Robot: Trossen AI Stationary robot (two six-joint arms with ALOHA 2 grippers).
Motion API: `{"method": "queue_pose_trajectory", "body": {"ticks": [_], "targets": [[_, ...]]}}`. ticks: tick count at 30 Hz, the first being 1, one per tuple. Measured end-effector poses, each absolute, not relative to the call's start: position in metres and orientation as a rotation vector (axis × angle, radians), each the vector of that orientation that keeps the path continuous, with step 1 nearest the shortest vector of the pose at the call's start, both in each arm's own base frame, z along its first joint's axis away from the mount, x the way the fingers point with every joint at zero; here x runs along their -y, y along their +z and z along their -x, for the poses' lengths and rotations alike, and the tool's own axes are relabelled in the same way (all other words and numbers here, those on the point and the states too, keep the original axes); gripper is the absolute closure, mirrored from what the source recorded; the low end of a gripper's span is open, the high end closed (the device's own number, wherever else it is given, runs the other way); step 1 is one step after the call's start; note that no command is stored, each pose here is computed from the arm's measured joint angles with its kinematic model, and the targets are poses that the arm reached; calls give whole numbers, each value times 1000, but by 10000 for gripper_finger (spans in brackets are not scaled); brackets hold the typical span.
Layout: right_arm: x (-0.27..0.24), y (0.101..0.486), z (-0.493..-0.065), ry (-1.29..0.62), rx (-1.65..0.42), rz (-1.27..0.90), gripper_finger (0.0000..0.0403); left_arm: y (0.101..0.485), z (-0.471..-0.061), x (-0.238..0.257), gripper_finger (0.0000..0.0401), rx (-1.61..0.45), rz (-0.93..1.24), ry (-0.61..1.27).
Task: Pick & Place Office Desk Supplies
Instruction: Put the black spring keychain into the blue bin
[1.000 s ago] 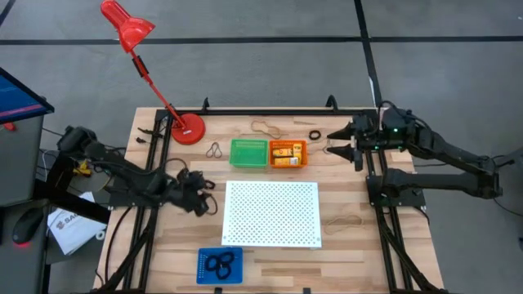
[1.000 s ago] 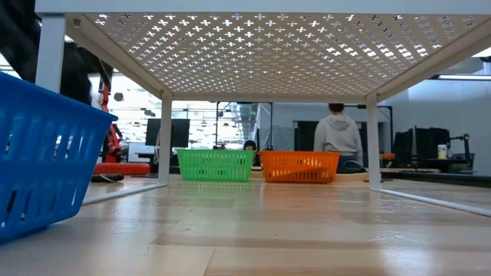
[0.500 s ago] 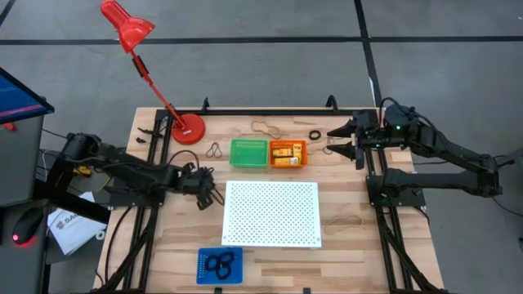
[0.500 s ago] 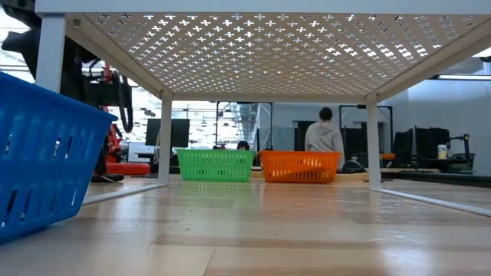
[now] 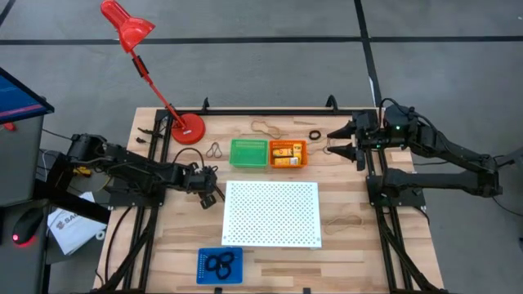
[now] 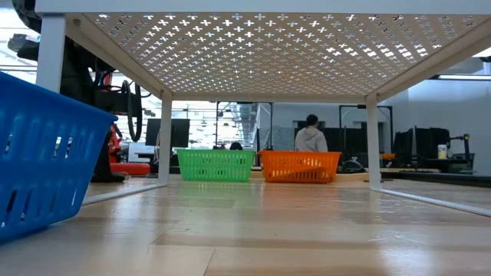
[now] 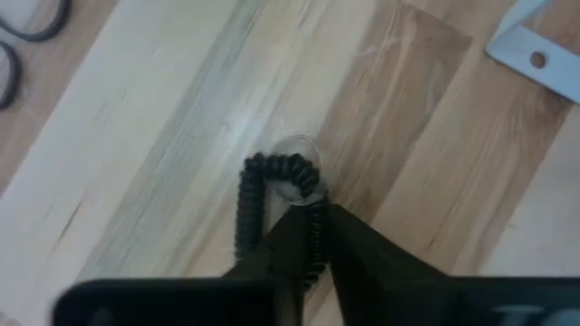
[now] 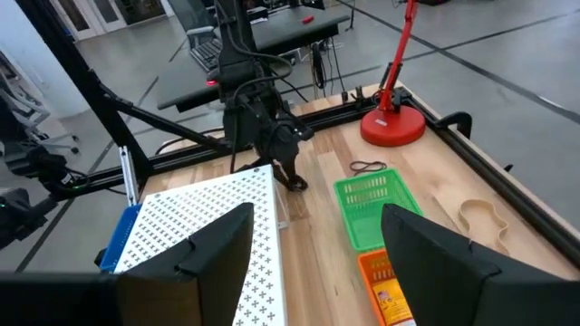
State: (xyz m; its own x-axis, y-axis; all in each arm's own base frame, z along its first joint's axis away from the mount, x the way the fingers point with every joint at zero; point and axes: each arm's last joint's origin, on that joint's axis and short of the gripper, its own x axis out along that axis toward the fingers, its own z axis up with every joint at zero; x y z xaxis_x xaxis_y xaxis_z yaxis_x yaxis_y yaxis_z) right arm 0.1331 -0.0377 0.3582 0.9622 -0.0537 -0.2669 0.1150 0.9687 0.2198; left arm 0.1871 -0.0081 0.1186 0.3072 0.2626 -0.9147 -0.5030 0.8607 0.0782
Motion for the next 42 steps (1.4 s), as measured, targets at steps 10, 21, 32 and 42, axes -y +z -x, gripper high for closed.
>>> {"method": "queue_pose_trajectory", "body": {"ticks": [10, 21, 32, 42], "targets": [[38, 358, -133, -87, -269, -241, 163, 137, -173, 17, 395, -1107, 225, 482], [38, 358, -133, -87, -265, -241, 163, 167, -154, 56, 396, -967, 334, 218], [38, 358, -133, -87, -265, -241, 163, 204, -149, 99, 397, -712, 524, -244], [38, 358, -133, -90, -264, -258, 163, 201, -153, 132, 397, -672, 553, -393]]}}
